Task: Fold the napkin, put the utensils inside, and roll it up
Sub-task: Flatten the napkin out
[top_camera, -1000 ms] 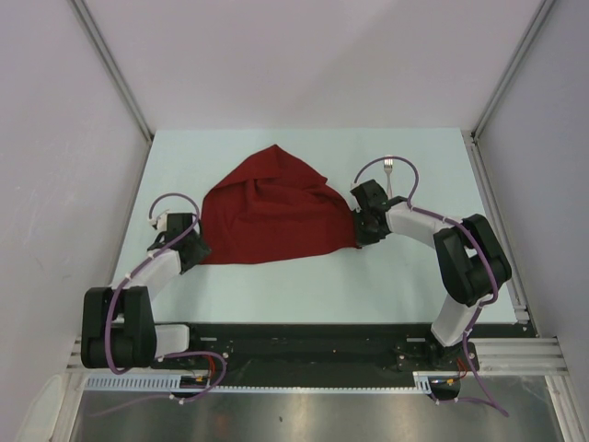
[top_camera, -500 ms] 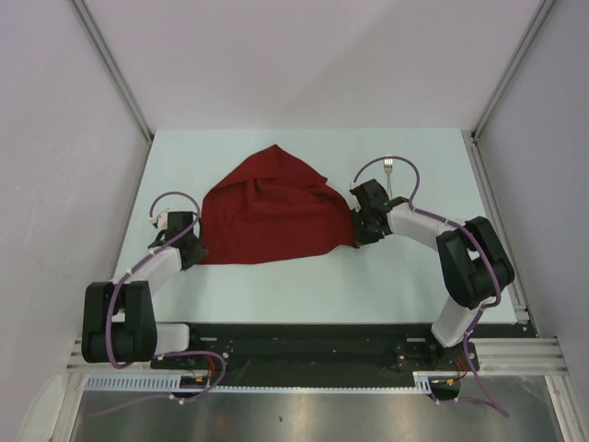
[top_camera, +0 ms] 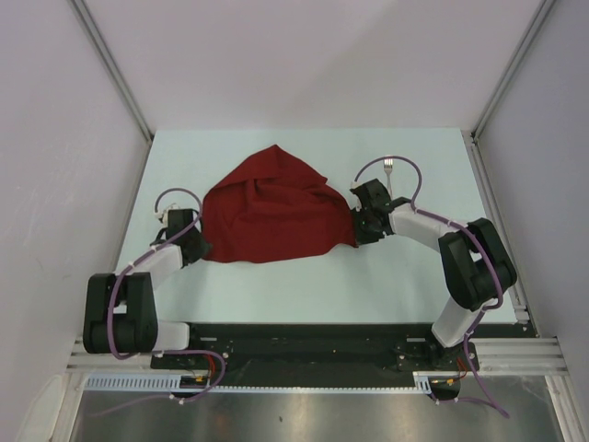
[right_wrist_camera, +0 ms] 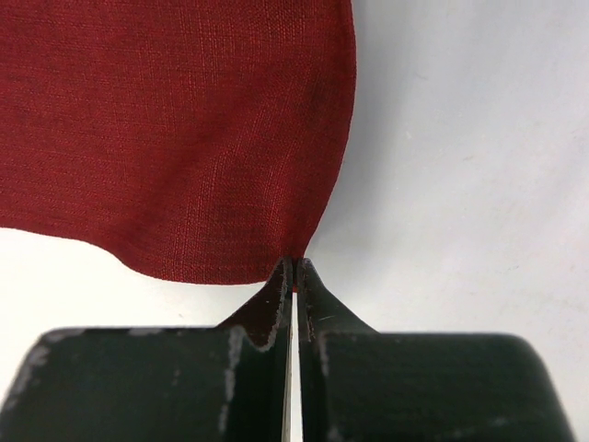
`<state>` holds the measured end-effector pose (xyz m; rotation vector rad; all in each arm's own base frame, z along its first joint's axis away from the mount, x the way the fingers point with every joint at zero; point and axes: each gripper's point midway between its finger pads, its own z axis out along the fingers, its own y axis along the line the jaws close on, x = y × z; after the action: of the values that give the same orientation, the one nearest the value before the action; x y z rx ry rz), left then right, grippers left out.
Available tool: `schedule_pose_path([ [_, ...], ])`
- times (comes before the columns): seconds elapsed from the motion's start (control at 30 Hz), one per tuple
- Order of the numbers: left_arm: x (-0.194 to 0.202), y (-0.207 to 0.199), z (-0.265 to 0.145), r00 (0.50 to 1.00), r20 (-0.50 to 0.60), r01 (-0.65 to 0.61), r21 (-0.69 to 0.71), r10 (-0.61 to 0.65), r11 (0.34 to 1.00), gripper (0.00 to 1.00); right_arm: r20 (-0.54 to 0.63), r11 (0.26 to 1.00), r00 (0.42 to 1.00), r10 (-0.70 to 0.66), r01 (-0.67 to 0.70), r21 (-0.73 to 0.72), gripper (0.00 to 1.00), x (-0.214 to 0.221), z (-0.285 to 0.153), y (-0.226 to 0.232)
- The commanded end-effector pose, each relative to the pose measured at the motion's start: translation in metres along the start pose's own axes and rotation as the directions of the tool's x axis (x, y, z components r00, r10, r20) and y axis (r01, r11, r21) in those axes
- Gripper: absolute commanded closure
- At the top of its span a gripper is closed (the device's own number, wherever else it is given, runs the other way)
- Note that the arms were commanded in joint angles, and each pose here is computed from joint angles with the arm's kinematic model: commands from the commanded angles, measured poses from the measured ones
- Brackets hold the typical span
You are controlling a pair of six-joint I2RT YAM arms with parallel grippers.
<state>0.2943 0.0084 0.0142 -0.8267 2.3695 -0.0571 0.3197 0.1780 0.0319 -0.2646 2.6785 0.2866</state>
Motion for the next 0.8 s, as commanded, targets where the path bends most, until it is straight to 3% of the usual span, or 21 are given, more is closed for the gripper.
schedule_pose_path([
  [0.0, 0.043, 0.004, -0.002, 0.985, -0.169, -0.028, 0.040, 0.034, 0.999, 1.00, 0.048, 0.999, 0.999, -0.012, 0.013, -0.036, 1.00, -0.010, -0.007, 0.005],
  [0.17, -0.003, -0.022, -0.037, 0.999, -0.022, -0.024, 0.139, 0.027, 0.990, 1.00, 0.077, 0.997, 0.997, -0.009, 0.014, -0.070, 1.00, -0.017, -0.013, 0.011],
  [0.37, -0.052, -0.043, -0.091, 0.986, 0.166, -0.037, 0.243, -0.004, 0.969, 1.00, 0.243, 0.992, 0.970, -0.017, 0.046, -0.115, 1.00, -0.050, -0.052, 0.022],
  [0.6, -0.086, -0.053, -0.140, 0.954, 0.299, -0.083, 0.294, -0.009, 0.952, 1.00, 0.442, 0.990, 0.897, 0.005, 0.058, -0.128, 1.00, -0.086, -0.113, 0.028],
  [0.73, -0.109, -0.063, -0.172, 0.927, 0.375, -0.107, 0.341, -0.031, 0.934, 1.00, 0.561, 0.988, 0.828, 0.016, 0.075, -0.139, 1.00, -0.108, -0.159, 0.034],
  [0.77, -0.121, -0.070, -0.188, 0.911, 0.410, -0.115, 0.367, -0.050, 0.923, 1.00, 0.617, 0.985, 0.786, 0.022, 0.089, -0.149, 1.00, -0.118, -0.184, 0.038],
])
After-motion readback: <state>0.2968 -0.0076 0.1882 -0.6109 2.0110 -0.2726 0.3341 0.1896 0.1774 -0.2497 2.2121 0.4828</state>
